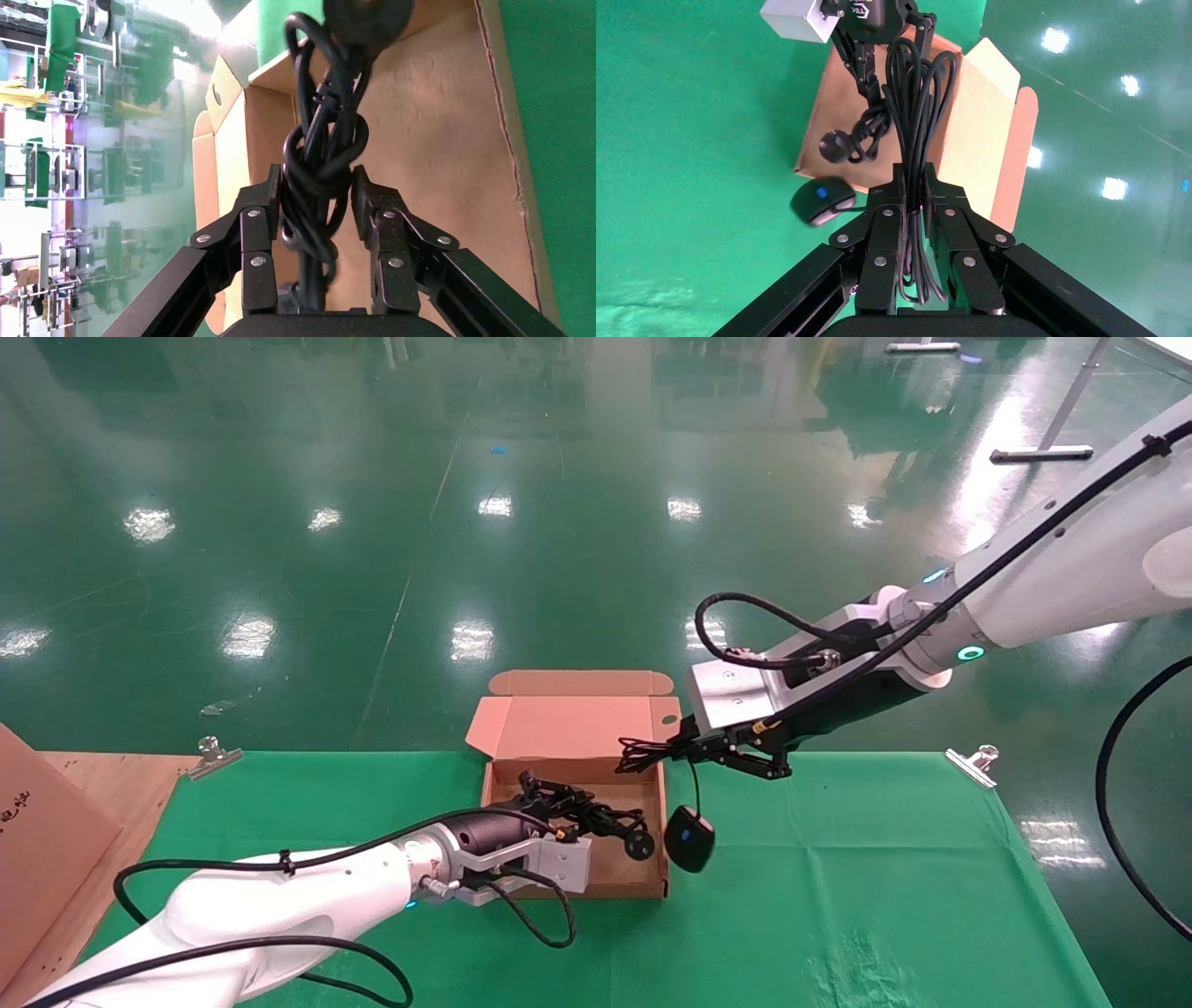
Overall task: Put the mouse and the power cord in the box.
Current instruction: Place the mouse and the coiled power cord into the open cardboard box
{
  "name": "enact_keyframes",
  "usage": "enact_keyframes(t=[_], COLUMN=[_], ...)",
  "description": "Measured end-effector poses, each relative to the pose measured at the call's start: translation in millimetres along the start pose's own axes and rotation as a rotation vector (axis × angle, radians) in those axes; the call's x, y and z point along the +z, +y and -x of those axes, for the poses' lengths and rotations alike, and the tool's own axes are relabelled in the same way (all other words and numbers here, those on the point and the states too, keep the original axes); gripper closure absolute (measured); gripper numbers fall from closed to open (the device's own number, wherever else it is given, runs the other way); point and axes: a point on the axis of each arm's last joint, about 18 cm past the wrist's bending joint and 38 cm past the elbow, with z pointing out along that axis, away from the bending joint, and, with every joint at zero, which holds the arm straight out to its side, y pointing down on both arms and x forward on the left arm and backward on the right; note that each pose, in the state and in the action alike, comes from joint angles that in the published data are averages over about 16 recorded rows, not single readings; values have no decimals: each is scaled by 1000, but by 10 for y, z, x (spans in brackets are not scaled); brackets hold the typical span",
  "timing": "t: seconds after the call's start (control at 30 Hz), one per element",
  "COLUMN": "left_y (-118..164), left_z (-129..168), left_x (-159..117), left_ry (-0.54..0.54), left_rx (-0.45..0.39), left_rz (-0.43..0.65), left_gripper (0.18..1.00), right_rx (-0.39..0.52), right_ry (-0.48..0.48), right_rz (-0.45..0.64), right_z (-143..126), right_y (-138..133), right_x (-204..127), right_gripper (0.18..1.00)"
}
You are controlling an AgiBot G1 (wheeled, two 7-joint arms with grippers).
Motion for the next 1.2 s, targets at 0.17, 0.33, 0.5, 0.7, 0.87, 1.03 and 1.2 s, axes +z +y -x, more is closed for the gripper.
enact_keyframes(t=[0.17,0.33,0.5,0.7,0.87,1.03,1.2], left_y=[11,56,142,287,434,611,798], left_z=[8,48,138,297,429,523,557], left_x=[-2,-26,-93,-261,-491,-786,-1113], left_ry=[9,7,-7,-45,-78,-112,-140], left_rx=[-25,-80,-163,-270,-336,-381,-410], left_rz=[3,7,4,-26,-75,-123,-159], left_gripper=[735,660,567,443,349,272,219], right_rx=[-1,-8,-20,-36,-51,-64,-79], right_ry=[-5,-8,-9,-3,5,17,43], right_rz=[-10,-18,-24,-30,-33,-36,-40], right_z=[0,-13,-38,-78,-108,-120,-123], right_y=[-42,-108,-198,-329,-455,-582,-710], right_x=[53,125,207,298,383,503,666], right_gripper=[958,958,958,958,958,958,958])
